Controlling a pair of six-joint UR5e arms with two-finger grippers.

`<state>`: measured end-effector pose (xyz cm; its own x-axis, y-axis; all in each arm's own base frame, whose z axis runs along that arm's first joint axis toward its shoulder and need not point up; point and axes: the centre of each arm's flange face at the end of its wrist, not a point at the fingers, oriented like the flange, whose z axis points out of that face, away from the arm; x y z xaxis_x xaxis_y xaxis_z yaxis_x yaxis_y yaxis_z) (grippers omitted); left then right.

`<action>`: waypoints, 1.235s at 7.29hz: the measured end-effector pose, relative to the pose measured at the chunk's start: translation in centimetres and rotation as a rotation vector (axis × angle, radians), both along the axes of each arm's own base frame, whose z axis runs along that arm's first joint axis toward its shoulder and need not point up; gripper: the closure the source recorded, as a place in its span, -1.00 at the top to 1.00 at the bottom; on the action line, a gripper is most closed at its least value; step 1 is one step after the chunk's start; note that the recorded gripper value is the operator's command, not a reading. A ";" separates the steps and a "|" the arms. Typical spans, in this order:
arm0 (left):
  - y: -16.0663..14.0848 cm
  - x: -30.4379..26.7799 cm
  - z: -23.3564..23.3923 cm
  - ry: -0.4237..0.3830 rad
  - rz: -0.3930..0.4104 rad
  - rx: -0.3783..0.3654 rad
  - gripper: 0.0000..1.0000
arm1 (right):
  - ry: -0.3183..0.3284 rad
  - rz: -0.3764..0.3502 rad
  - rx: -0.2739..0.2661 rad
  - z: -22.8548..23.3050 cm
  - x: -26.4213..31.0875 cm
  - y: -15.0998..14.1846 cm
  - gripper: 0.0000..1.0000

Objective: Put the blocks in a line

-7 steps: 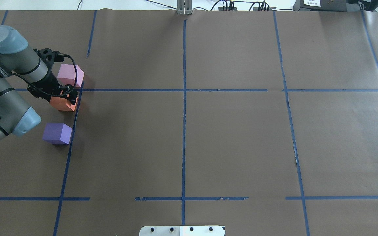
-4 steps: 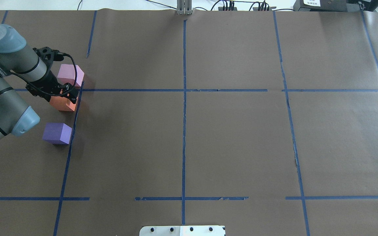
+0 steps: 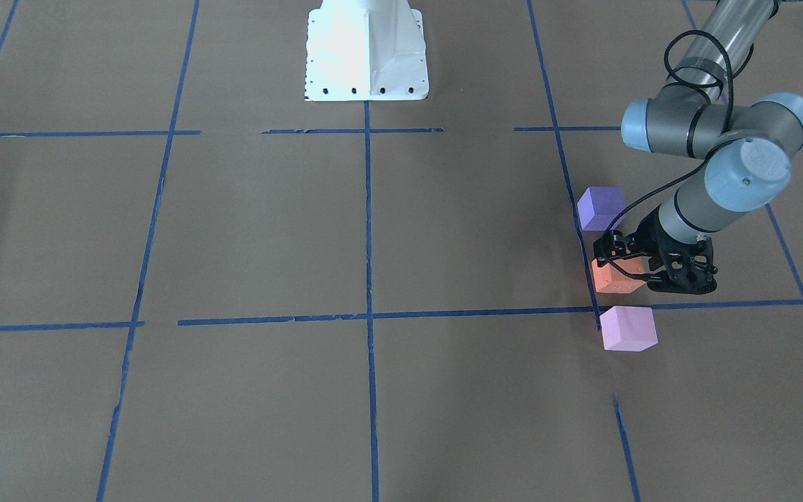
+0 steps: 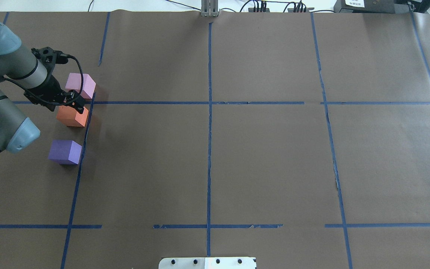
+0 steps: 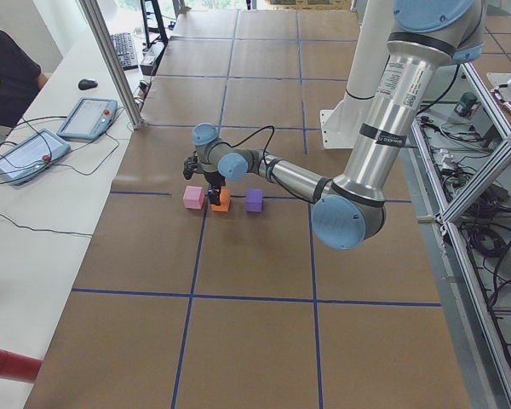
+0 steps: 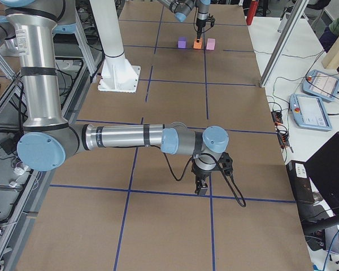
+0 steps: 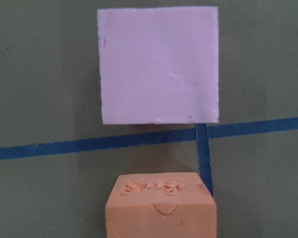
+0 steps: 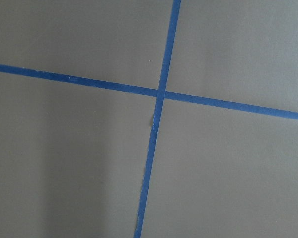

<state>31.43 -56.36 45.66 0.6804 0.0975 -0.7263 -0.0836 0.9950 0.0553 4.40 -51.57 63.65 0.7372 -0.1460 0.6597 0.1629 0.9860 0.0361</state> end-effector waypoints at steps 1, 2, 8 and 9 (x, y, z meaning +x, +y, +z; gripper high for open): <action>0.0 -1.6 -1.4 0.002 -0.021 0.003 1.00 | 0.000 0.000 0.000 0.0 0.0 0.0 1.00; 0.1 -3.5 -2.7 0.003 -0.044 0.006 1.00 | 0.000 0.000 0.000 0.0 0.0 0.0 1.00; 1.0 -26.0 4.7 -0.068 -0.057 0.157 1.00 | 0.000 0.000 -0.001 0.0 0.0 0.0 1.00; 2.0 -29.2 6.9 -0.071 -0.067 0.177 1.00 | 0.000 0.000 0.000 0.0 0.0 0.0 1.00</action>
